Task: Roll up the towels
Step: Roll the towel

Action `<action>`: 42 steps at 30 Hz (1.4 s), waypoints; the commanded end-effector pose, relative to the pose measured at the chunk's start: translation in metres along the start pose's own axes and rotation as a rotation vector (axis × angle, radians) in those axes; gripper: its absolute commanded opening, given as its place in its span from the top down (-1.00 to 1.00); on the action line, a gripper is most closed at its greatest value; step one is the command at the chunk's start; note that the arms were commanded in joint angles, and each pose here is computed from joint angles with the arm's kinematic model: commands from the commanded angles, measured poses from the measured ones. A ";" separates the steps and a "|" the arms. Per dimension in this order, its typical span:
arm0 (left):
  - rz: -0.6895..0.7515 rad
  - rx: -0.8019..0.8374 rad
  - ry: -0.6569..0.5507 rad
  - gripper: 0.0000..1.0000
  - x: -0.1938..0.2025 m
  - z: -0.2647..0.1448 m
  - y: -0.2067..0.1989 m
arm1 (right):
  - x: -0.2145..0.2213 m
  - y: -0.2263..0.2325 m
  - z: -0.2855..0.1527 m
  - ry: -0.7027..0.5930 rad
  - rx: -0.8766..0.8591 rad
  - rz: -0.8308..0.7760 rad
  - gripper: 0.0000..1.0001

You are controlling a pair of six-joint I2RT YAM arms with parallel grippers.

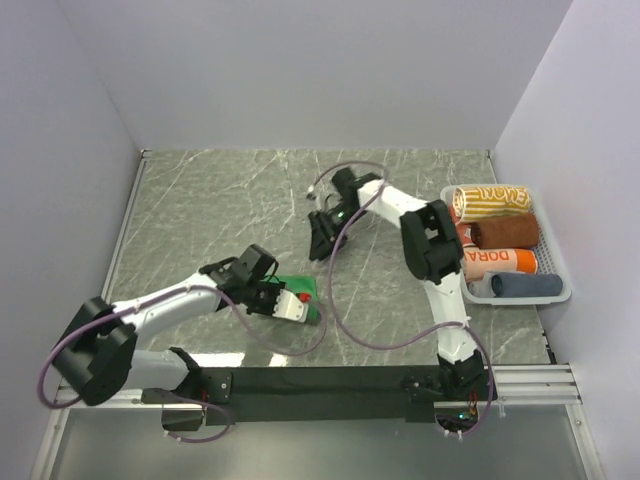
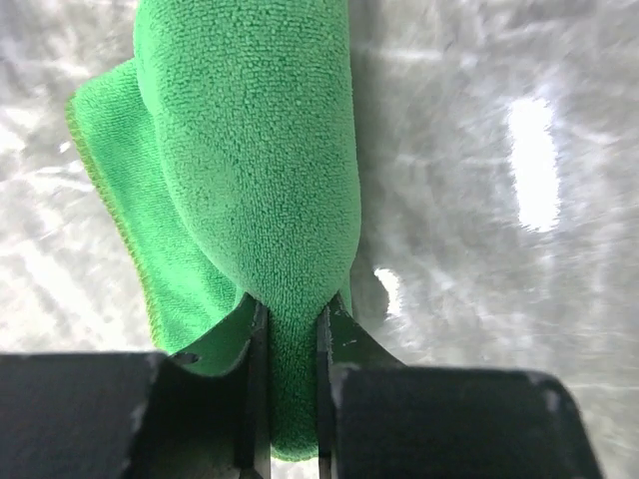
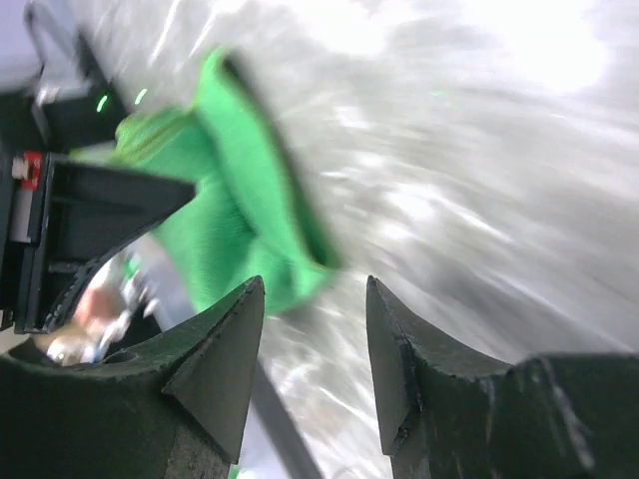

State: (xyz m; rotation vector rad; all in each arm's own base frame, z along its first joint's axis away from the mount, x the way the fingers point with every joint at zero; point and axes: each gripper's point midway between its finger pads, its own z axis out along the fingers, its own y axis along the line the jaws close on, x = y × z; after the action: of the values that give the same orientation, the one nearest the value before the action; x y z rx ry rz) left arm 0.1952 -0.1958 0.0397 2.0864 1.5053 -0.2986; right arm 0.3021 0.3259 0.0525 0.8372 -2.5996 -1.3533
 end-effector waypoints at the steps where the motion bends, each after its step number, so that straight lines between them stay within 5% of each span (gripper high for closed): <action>1: -0.180 0.309 -0.008 0.99 -0.003 -0.003 -0.059 | -0.037 -0.010 -0.066 -0.172 0.182 -0.090 -0.05; 9: -0.471 0.547 -0.021 0.99 0.002 -0.006 -0.041 | -0.020 -0.012 -0.157 -0.347 0.289 -0.106 -0.05; 14: -0.677 0.680 -0.027 0.99 0.023 0.002 -0.002 | 0.008 0.005 -0.171 -0.396 0.333 -0.172 -0.05; 22: -0.777 0.753 -0.008 0.99 0.063 0.040 0.041 | 0.036 0.020 -0.171 -0.447 0.459 -0.369 -0.06; 27: -0.801 0.766 0.004 0.99 0.072 0.057 0.044 | 0.037 0.049 -0.131 -0.387 0.605 -0.680 -0.10; 31: -0.822 0.772 -0.005 0.98 0.072 0.062 0.045 | 0.018 0.089 -0.083 -0.381 0.664 -1.049 -0.38; 34: -0.832 0.777 0.001 0.94 0.073 0.064 0.044 | 0.015 0.104 -0.043 -0.327 0.663 -1.231 -0.40; 42: -0.844 0.785 -0.011 0.84 0.071 0.065 0.040 | 0.020 0.101 0.034 -0.216 0.575 -1.371 -0.40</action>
State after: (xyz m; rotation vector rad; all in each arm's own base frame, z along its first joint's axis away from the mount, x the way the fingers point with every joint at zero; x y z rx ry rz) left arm 0.2399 -0.2001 0.0311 1.5093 2.5797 -1.6861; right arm 0.2246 0.3667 0.1002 2.8414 -2.5349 -0.6947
